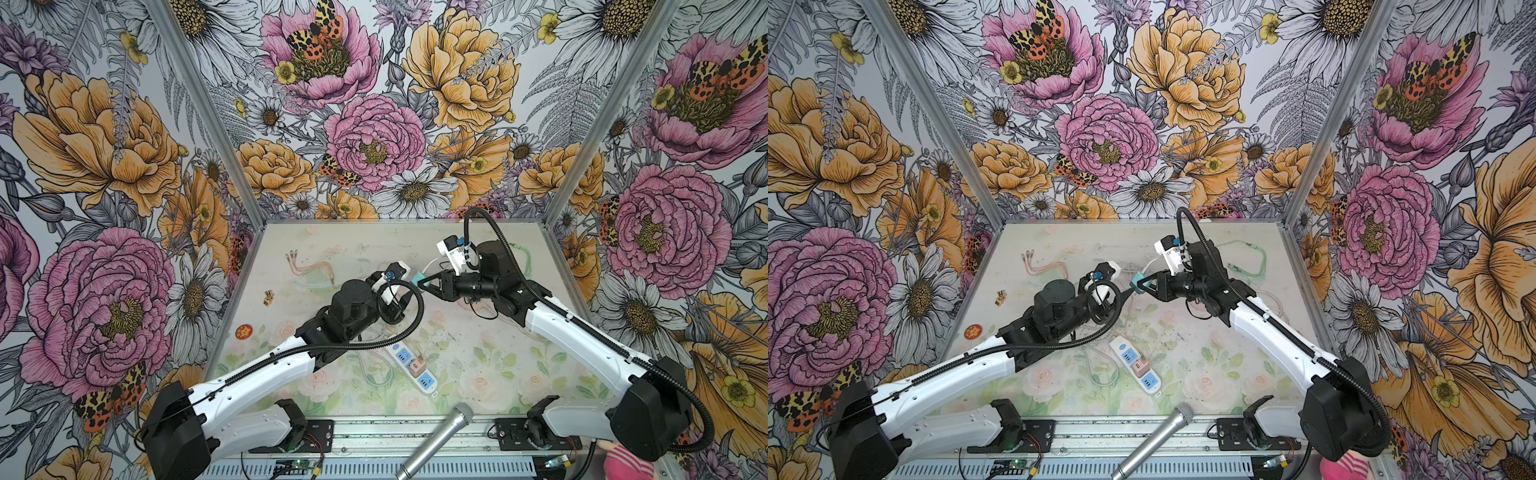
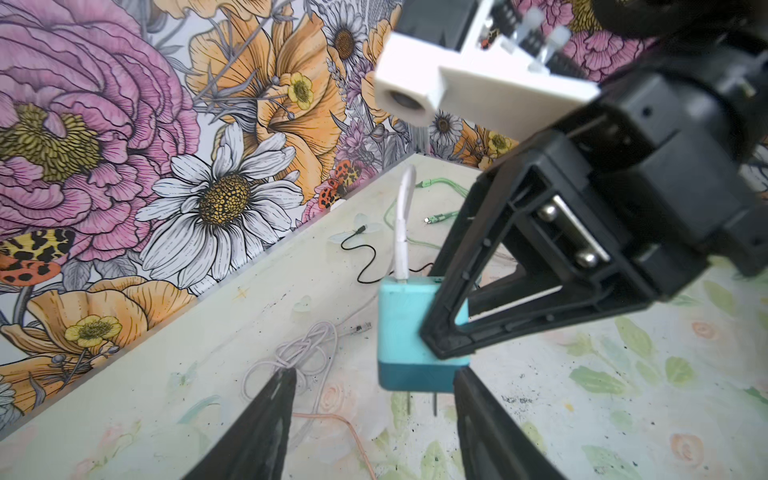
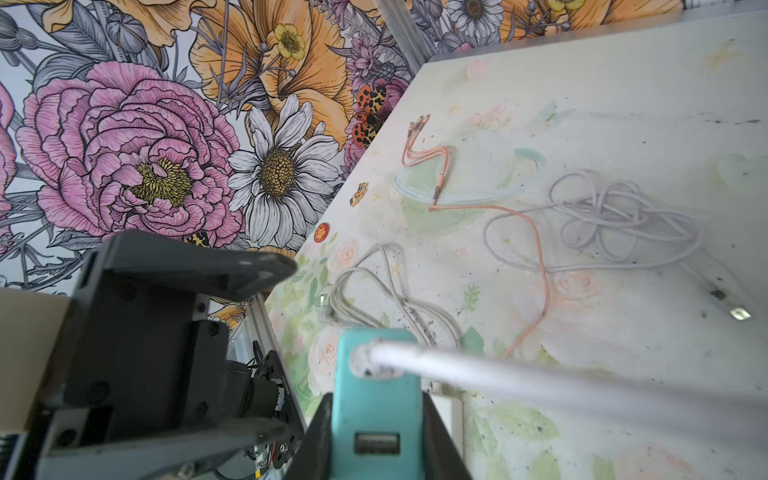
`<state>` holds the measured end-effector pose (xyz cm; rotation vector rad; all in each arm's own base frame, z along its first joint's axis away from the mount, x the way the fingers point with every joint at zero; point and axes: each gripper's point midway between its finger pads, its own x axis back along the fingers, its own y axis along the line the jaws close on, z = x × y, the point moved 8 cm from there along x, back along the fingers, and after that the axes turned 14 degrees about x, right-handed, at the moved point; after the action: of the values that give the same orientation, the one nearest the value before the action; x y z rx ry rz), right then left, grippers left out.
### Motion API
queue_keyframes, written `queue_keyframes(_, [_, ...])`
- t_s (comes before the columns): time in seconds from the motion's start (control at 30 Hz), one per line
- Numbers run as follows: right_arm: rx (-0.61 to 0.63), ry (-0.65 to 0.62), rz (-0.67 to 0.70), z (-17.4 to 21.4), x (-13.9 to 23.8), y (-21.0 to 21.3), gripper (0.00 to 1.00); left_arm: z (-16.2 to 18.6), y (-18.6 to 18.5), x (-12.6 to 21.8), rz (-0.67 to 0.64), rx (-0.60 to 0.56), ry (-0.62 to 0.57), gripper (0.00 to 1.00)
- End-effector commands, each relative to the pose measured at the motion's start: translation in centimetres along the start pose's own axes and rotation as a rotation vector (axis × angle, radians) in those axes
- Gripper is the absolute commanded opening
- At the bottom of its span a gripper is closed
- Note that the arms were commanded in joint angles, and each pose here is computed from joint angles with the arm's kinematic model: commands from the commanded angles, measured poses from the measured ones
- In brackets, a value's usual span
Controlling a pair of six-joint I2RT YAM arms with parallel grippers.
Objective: Insert the plug
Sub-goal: 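Open the left gripper and draw it back while the right gripper holds the teal charger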
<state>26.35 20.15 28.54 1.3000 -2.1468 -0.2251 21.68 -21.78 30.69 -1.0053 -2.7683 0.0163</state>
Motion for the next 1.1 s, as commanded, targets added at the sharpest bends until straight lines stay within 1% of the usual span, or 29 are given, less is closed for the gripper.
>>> queue_keyframes(0.0, [0.040,-0.015,0.037,-1.0,2.2,1.0,0.00,-1.0,1.7,1.3,-0.090,0.049,0.009,0.64])
queue_keyframes(0.13, [0.047,-0.028,0.034,-1.3,3.1,1.8,0.00,0.5,4.8,0.0,-0.187,0.100,0.074,0.64])
queue_keyframes(0.2, [0.050,-0.024,0.032,-1.3,3.5,2.1,0.00,1.3,6.7,-1.5,-0.240,0.130,0.117,0.63])
queue_keyframes(0.27, [0.042,-0.008,0.030,-0.8,3.6,2.3,0.00,2.0,8.2,-3.5,-0.285,0.142,0.188,0.61])
queue_keyframes(0.37, [0.038,0.026,0.042,0.5,3.7,2.3,0.00,3.1,9.5,-7.1,-0.338,0.119,0.316,0.59])
queue_keyframes(0.5, [0.044,0.067,0.078,1.3,4.1,2.3,0.00,5.4,10.6,-12.2,-0.371,0.051,0.459,0.55])
queue_keyframes(0.6, [0.059,0.079,0.093,1.4,4.5,2.5,0.00,6.8,11.1,-15.4,-0.356,0.022,0.526,0.52])
queue_keyframes(0.63, [0.065,0.085,0.104,1.5,4.7,2.4,0.00,8.4,11.4,-16.8,-0.351,0.020,0.576,0.52])
queue_keyframes(0.67, [0.070,0.091,0.115,1.5,4.8,2.4,0.00,8.8,11.5,-17.4,-0.339,0.023,0.593,0.52])
queue_keyframes(0.73, [0.076,0.110,0.139,1.6,4.8,2.1,0.00,9.2,11.4,-18.3,-0.291,0.038,0.613,0.52])
queue_keyframes(0.83, [0.073,0.134,0.146,1.7,4.5,1.7,0.00,9.5,11.2,-18.7,-0.242,0.059,0.631,0.53])
queue_keyframes(0.97, [0.075,0.147,0.147,1.6,4.0,1.3,0.00,9.8,11.0,-18.1,-0.197,0.094,0.646,0.54])
queue_keyframes(1.07, [0.076,0.157,0.147,1.6,3.6,1.0,0.00,10.1,10.6,-17.2,-0.129,0.093,0.661,0.55])
